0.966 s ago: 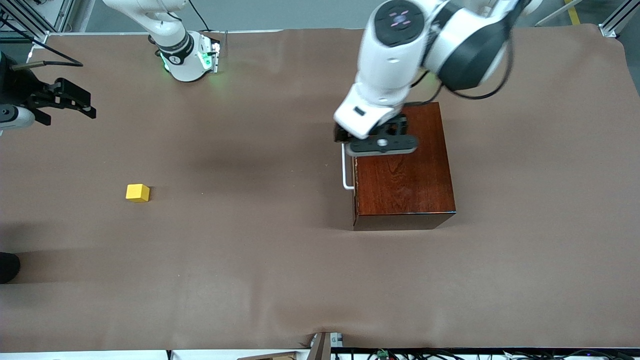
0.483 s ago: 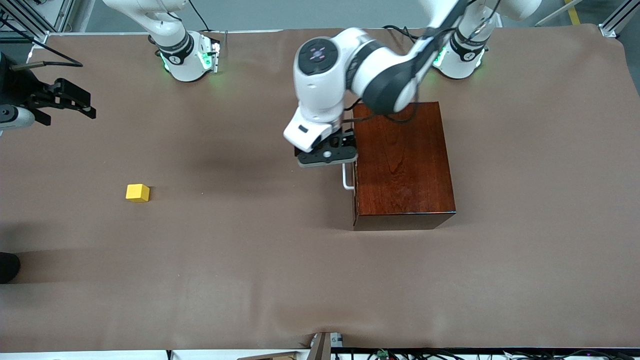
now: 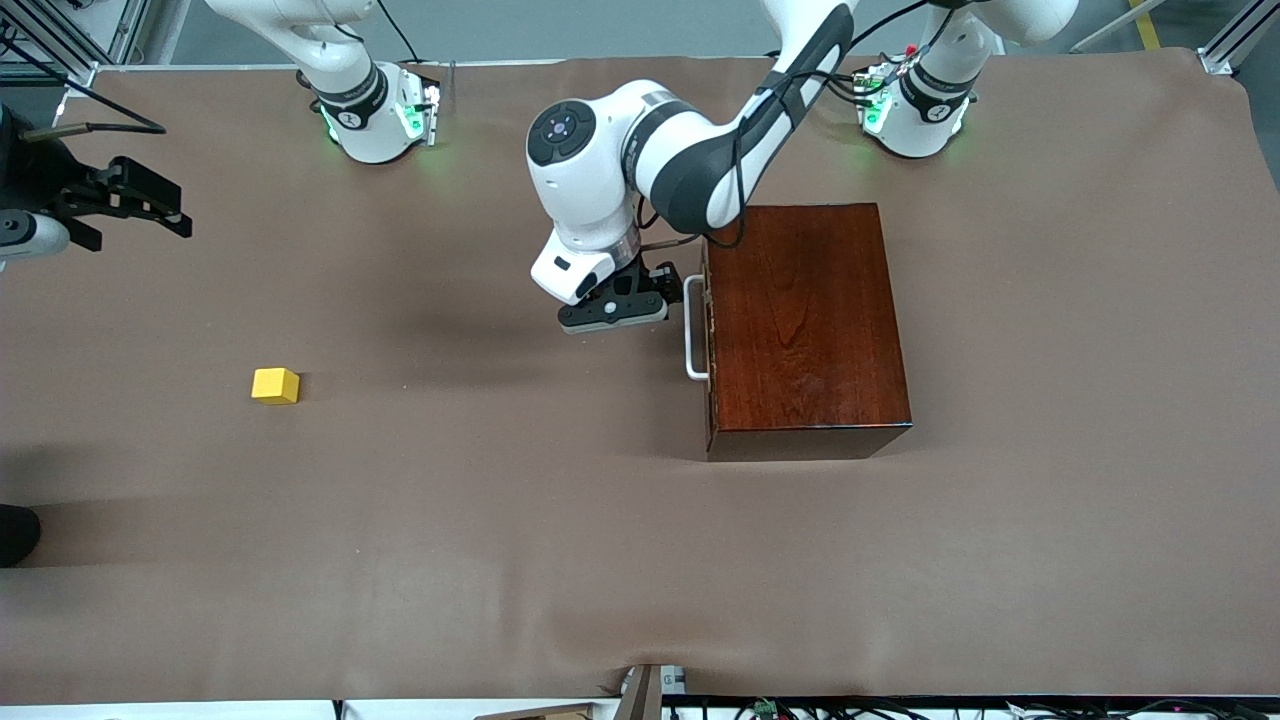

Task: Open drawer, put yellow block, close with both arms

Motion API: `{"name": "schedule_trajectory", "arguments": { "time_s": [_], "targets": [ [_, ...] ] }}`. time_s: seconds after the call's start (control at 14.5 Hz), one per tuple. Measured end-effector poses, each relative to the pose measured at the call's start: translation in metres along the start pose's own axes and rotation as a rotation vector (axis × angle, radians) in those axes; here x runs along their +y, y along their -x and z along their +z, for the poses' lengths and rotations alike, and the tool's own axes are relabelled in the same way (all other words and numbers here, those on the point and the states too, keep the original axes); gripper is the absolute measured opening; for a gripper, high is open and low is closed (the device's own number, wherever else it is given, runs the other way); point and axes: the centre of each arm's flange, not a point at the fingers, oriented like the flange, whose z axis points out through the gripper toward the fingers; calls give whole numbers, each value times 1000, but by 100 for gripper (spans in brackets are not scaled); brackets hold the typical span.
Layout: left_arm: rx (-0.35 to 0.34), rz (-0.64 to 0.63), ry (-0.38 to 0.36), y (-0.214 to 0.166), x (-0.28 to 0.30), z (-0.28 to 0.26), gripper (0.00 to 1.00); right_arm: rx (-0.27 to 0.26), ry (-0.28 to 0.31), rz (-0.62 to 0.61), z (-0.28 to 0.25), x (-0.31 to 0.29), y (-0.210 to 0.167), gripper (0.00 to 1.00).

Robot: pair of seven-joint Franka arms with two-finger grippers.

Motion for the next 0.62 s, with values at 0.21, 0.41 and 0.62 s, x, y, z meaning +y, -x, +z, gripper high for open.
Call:
{"name": "schedule_trajectory", "arguments": {
  "time_s": [0.21,0.41,0.62],
  "targets": [
    [9,39,-108,12,4,25,100,0,0,0,0,0,0,100],
    [4,58,-137,23,13,43,100,0,0,0,0,0,0,100],
    [-2,59,-158,23,11,47,100,0,0,0,0,0,0,100]
  ]
}}
